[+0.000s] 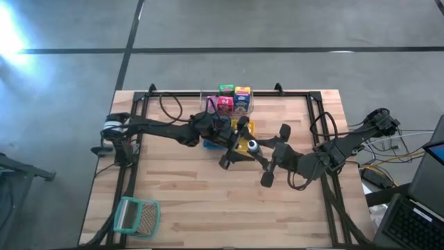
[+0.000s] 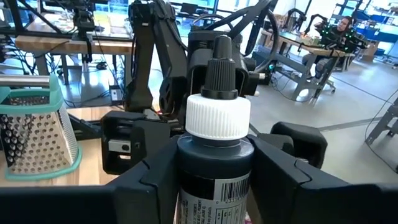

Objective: Pick & Place Kitchen Items
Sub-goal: Put the large black food coloring bottle into the yellow bin

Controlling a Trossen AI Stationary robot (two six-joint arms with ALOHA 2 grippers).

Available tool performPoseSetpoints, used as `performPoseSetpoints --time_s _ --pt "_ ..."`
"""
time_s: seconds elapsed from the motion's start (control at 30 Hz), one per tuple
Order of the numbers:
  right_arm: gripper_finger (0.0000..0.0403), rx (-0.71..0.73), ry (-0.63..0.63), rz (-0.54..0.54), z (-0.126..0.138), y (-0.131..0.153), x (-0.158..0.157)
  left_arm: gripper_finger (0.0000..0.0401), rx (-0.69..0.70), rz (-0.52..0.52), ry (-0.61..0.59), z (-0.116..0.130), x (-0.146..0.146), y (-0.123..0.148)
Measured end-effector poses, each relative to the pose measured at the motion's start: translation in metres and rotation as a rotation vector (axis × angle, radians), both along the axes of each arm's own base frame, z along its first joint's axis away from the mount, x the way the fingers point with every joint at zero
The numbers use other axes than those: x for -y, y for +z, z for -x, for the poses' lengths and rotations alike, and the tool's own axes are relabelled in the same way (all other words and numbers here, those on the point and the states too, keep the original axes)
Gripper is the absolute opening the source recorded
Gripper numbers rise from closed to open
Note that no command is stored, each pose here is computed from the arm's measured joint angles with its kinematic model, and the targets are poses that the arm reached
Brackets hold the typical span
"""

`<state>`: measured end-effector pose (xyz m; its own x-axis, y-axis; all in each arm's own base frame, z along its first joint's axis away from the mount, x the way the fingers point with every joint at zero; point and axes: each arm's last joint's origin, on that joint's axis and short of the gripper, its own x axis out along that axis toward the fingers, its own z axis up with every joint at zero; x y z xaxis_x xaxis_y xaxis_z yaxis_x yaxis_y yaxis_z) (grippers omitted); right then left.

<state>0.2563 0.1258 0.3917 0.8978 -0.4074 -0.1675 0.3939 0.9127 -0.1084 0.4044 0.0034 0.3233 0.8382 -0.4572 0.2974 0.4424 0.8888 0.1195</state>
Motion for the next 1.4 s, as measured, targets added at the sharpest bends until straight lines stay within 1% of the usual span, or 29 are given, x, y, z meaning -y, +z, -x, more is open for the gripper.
performPoseSetpoints --time_s 0.13,0.3,0.43,0.67,0.87,0.97,1.23,1.33,1.4 --pt "0.0160 -0.001 0.002 0.003 0.0000 0.0001 0.0000 0.0266 0.006 -0.001 -0.001 -0.0036 0.0001 0.0013" --pt "0.0147 -0.002 0.002 0.006 0.0000 0.0001 0.0000 0.0265 0.003 0.000 -0.002 -0.0062 0.0001 0.0008" --pt "0.0144 -0.002 0.002 0.006 0.0000 0.0001 0.0000 0.0255 0.000 -0.003 -0.005 -0.0063 0.0002 0.0005" --pt "0.0161 0.001 -0.001 0.004 -0.0005 0.0003 0.0007 0.0212 0.000 -0.004 -0.008 -0.0063 0.0004 0.0005" --pt "0.0148 0.009 -0.001 0.003 -0.0007 0.0014 0.0006 0.0171 0.003 -0.008 -0.009 -0.0062 0.0005 0.0008" --pt "0.0145 0.008 0.000 0.005 -0.0007 0.0014 0.0006 0.0160 0.003 -0.007 -0.009 -0.0062 0.0005 0.0008" --pt "0.0175 0.007 0.002 0.010 -0.0006 0.0015 0.0003 0.0161 0.000 -0.004 -0.009 -0.0062 0.0003 0.0008" --pt "0.0186 0.007 0.002 0.010 -0.0004 0.0025 0.0004 0.0161 -0.022 0.000 -0.010 -0.0062 0.0000 0.0000" --pt "0.0194 0.003 -0.002 -0.010 0.0012 0.0068 0.0012 0.0161 -0.054 0.002 -0.004 -0.0048 -0.0026 0.0009"
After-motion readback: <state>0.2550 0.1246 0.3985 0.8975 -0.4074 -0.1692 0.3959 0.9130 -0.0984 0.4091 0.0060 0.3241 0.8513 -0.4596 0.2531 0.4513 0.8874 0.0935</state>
